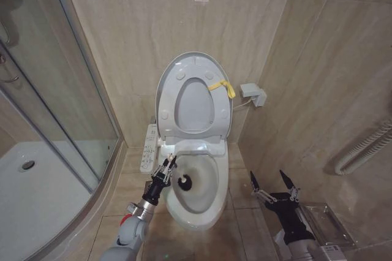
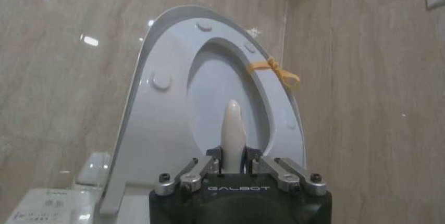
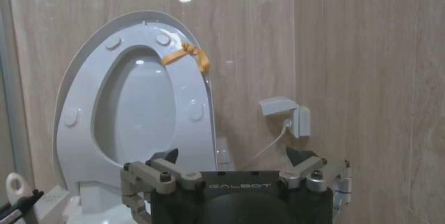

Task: Open the toilet lid, clean the toilet bowl with a toilet brush, close the toilet lid, and flush.

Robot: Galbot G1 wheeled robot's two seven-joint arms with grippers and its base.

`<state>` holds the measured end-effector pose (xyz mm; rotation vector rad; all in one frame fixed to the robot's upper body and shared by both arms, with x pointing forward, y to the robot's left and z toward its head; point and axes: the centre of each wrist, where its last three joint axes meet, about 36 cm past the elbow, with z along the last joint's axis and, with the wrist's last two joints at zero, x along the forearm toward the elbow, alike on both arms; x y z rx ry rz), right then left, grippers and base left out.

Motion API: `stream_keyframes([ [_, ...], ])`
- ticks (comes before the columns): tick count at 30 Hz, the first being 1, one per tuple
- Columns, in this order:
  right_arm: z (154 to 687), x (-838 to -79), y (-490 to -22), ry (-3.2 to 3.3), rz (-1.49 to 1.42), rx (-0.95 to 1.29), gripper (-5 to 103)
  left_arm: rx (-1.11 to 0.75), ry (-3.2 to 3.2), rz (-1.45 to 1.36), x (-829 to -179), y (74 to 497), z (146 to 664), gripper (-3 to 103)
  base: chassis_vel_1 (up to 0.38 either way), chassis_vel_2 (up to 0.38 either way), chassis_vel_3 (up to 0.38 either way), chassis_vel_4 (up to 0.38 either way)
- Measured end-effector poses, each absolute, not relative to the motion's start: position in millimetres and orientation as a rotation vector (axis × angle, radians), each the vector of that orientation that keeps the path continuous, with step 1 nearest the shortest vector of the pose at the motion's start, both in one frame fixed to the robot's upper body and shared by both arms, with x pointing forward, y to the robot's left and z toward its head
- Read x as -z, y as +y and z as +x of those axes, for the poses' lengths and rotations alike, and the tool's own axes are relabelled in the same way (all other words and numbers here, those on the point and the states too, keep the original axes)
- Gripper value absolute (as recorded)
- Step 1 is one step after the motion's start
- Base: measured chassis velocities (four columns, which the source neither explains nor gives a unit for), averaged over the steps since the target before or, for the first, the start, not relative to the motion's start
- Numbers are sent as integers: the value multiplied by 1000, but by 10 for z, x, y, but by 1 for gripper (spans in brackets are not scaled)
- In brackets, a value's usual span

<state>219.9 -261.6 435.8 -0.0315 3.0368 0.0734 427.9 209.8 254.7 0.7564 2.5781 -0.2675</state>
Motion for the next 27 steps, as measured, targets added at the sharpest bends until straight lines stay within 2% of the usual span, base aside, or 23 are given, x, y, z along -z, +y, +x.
stream_keyframes([
  [17,2199,-4359,-2616,3037,-31,-73,100,247,2574,730,-2620,2099,4227,21,0,0,0,0],
  [27,2199,-4358,-2616,3037,-31,-74,100,245,2435,730,-3349,2119,3925,21,0,0,0,0],
])
